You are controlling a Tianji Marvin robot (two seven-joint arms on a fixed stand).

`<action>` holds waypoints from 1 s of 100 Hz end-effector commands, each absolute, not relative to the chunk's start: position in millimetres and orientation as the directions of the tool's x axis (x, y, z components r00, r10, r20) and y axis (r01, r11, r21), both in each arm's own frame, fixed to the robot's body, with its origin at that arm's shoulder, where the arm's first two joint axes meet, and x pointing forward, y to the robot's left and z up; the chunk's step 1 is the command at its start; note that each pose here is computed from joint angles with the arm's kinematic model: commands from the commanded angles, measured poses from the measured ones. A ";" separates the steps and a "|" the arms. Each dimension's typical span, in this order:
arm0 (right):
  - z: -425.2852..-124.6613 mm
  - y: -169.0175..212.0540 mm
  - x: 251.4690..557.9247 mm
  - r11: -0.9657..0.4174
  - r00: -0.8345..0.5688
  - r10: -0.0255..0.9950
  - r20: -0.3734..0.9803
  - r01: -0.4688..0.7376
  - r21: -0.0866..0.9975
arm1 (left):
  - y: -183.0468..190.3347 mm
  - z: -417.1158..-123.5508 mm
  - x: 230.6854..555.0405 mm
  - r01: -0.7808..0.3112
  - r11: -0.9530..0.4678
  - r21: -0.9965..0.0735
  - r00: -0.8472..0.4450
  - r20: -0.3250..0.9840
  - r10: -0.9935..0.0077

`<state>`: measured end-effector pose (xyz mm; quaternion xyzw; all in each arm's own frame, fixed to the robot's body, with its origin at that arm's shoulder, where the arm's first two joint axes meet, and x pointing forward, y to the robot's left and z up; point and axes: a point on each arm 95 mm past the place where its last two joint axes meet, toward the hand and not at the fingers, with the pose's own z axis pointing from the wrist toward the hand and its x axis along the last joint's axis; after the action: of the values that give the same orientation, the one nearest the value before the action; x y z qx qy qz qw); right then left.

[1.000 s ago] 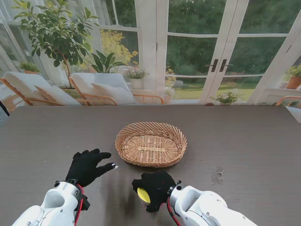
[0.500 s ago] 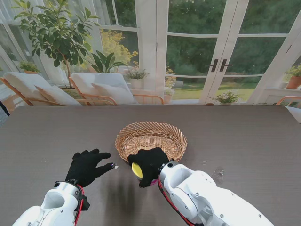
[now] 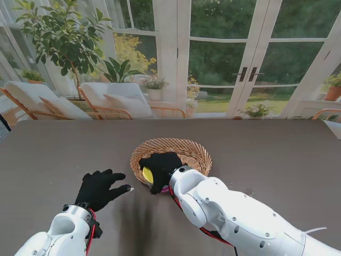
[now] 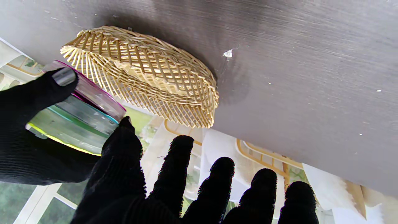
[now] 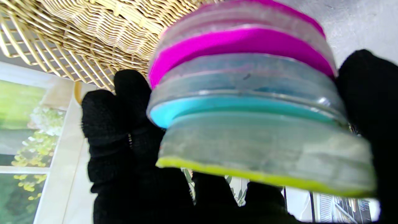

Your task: Stack culture dishes into a storage basket

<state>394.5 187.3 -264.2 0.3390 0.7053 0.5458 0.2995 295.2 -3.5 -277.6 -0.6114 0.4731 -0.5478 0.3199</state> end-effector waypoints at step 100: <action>-280.4 207.8 491.3 0.155 -0.458 0.888 -0.047 0.200 0.967 | -3.0 -283.5 296.1 -0.242 -0.293 -0.925 -0.017 0.305 -0.952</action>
<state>487.4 207.9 -280.2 0.3968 0.6793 0.5180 0.3358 296.8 -2.3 -279.9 -0.6067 0.4829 -0.5282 0.3460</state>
